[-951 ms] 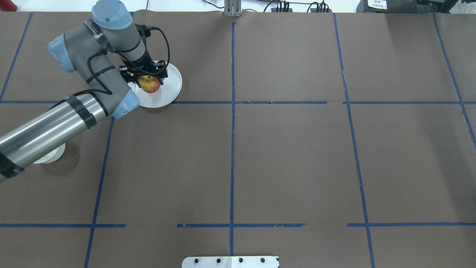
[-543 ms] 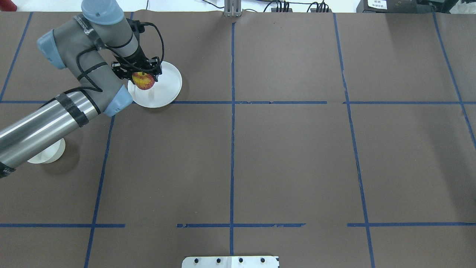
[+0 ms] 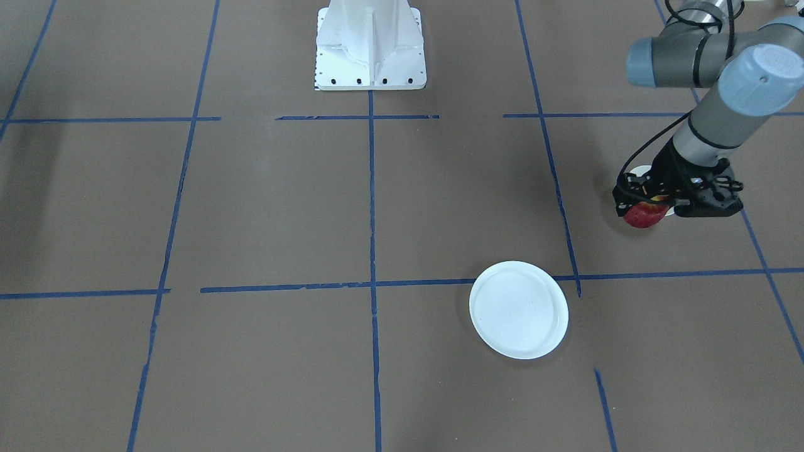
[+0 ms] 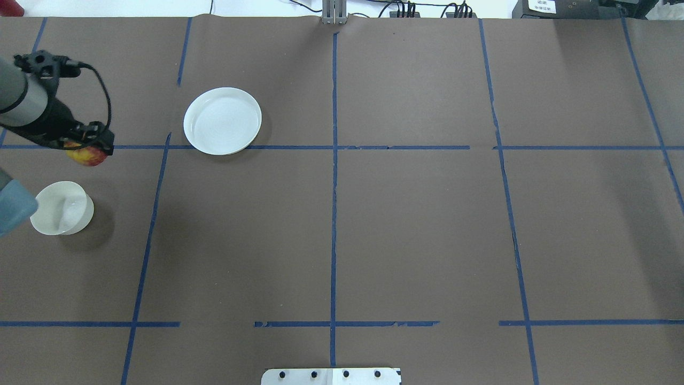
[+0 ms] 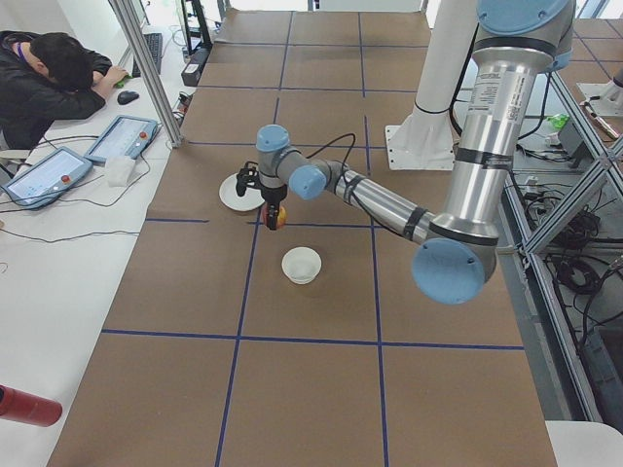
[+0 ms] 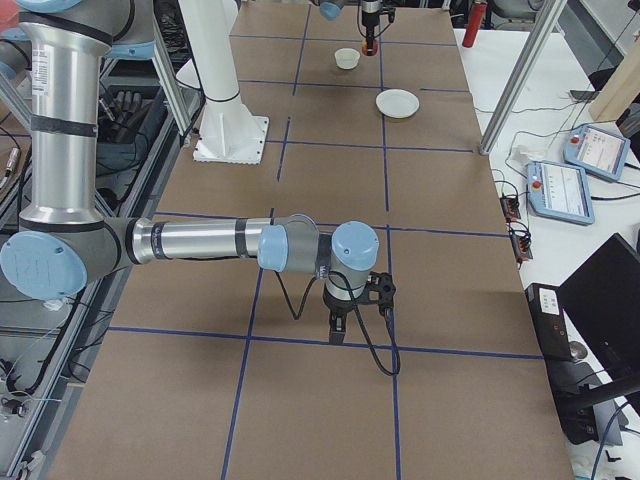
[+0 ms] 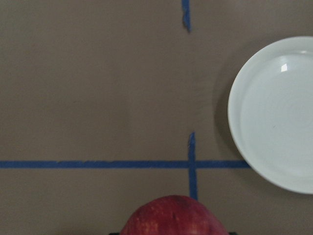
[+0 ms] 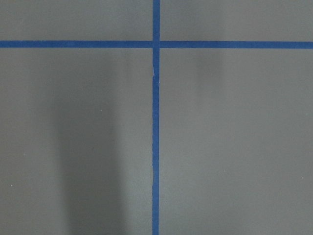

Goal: Move apple from plate to bowl
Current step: 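Lift the apple with the left gripper and carry it over the white bowl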

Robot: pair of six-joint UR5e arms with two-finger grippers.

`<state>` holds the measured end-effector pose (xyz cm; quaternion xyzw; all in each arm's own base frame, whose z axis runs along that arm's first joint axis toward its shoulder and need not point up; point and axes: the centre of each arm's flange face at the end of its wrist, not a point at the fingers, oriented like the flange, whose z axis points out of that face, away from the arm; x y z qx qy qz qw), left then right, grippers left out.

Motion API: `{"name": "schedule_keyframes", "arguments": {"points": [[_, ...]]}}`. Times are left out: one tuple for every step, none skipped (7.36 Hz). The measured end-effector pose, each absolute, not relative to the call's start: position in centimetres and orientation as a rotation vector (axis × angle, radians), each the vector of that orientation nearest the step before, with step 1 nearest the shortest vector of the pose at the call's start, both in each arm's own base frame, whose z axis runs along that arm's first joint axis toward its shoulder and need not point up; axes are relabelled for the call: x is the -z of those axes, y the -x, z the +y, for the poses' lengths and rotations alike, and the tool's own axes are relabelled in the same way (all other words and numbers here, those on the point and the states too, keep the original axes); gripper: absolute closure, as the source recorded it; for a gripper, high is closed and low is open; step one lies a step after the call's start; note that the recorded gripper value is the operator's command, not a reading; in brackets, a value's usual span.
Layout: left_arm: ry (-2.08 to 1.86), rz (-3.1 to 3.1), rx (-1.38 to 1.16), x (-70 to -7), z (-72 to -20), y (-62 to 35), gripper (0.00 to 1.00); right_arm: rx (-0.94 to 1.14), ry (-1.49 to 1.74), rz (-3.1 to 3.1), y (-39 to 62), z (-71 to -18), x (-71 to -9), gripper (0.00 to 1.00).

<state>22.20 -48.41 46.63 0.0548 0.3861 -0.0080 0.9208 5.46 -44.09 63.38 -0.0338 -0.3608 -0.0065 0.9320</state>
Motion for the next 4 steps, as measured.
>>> {"name": "schedule_keyframes", "arguments": {"points": [[-0.122, 0.811, 0.041, -49.8, -44.9, -19.9, 1.00, 0.013, 0.069, -0.738, -5.5, -44.1, -63.4, 0.00], [-0.122, 0.829, 0.084, -52.4, -42.6, -18.5, 1.00, 0.013, 0.069, -0.738, -5.5, -44.1, -63.4, 0.00], [-0.112, 0.838, 0.115, -54.2, -41.6, -18.2, 1.00, 0.013, 0.069, -0.738, -5.5, -44.1, -63.4, 0.00], [-0.101, 0.839, 0.128, -55.3, -41.7, -18.7, 1.00, 0.013, 0.070, -0.738, -5.5, -44.1, -63.4, 0.00]]}}
